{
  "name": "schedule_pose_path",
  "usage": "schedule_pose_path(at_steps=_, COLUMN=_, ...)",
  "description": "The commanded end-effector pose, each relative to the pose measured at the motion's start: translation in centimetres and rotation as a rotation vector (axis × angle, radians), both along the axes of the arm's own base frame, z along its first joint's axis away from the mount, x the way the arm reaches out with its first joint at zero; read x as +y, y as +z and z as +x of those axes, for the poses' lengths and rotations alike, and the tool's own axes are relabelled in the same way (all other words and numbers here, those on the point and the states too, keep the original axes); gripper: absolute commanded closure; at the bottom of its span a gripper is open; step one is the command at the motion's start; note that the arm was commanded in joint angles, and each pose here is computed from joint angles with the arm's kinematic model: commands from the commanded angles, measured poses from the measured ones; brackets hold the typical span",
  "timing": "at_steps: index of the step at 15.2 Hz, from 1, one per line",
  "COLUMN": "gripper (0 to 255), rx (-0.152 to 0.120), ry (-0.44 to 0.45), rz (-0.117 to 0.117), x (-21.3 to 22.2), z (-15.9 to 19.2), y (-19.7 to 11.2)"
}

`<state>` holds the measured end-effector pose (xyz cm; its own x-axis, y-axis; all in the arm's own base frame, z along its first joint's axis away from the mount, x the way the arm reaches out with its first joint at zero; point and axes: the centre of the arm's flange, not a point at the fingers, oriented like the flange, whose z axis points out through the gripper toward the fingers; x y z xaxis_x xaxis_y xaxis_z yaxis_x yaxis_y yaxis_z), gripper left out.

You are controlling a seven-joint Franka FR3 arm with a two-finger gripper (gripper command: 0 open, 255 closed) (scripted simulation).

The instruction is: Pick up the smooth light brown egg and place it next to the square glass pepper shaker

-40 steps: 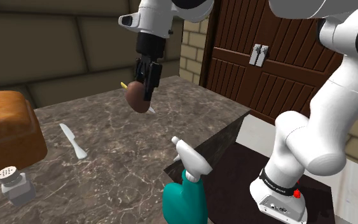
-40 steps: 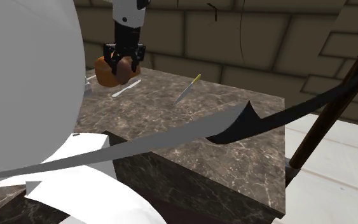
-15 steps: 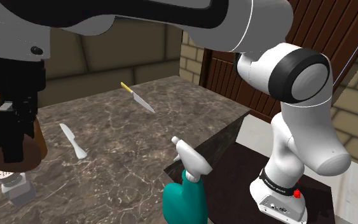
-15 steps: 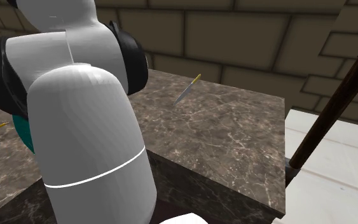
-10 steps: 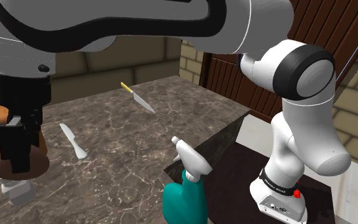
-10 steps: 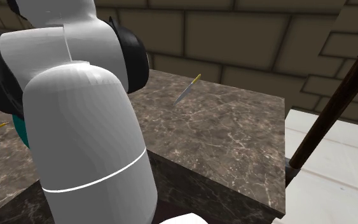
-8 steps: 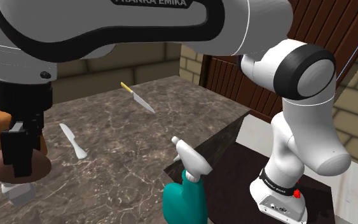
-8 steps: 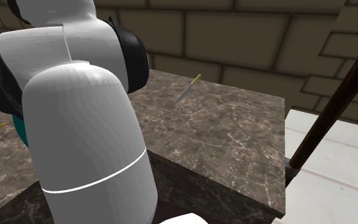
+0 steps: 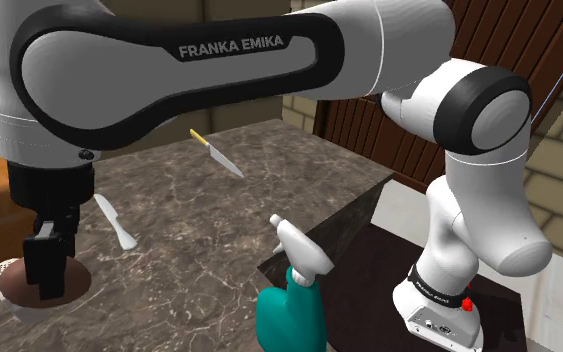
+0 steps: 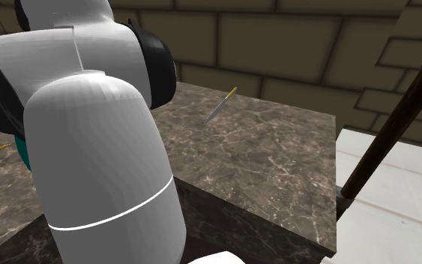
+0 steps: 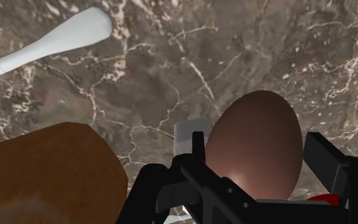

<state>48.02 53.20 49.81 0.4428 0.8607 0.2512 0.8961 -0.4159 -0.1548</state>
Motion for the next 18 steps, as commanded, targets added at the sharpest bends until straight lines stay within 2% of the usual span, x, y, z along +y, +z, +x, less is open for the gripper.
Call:
schedule_pose_path(at_steps=1, gripper=255, rx=-0.001, ry=0.000, rz=0.001, x=0.0, z=0.0, y=-1.0)
schedule_pose_path(at_steps=9, gripper=255, rx=-0.001, ry=0.000, rz=0.001, x=0.0, z=0.0, y=-5.3)
schedule_pose_path(at_steps=17, gripper=255, rx=-0.001, ry=0.000, rz=0.001, x=0.0, z=0.0, y=-5.3)
schedule_pose_path(at_steps=18, gripper=0, rx=-0.001, ry=0.000, rz=0.001, x=-0.1, z=0.0, y=-5.2)
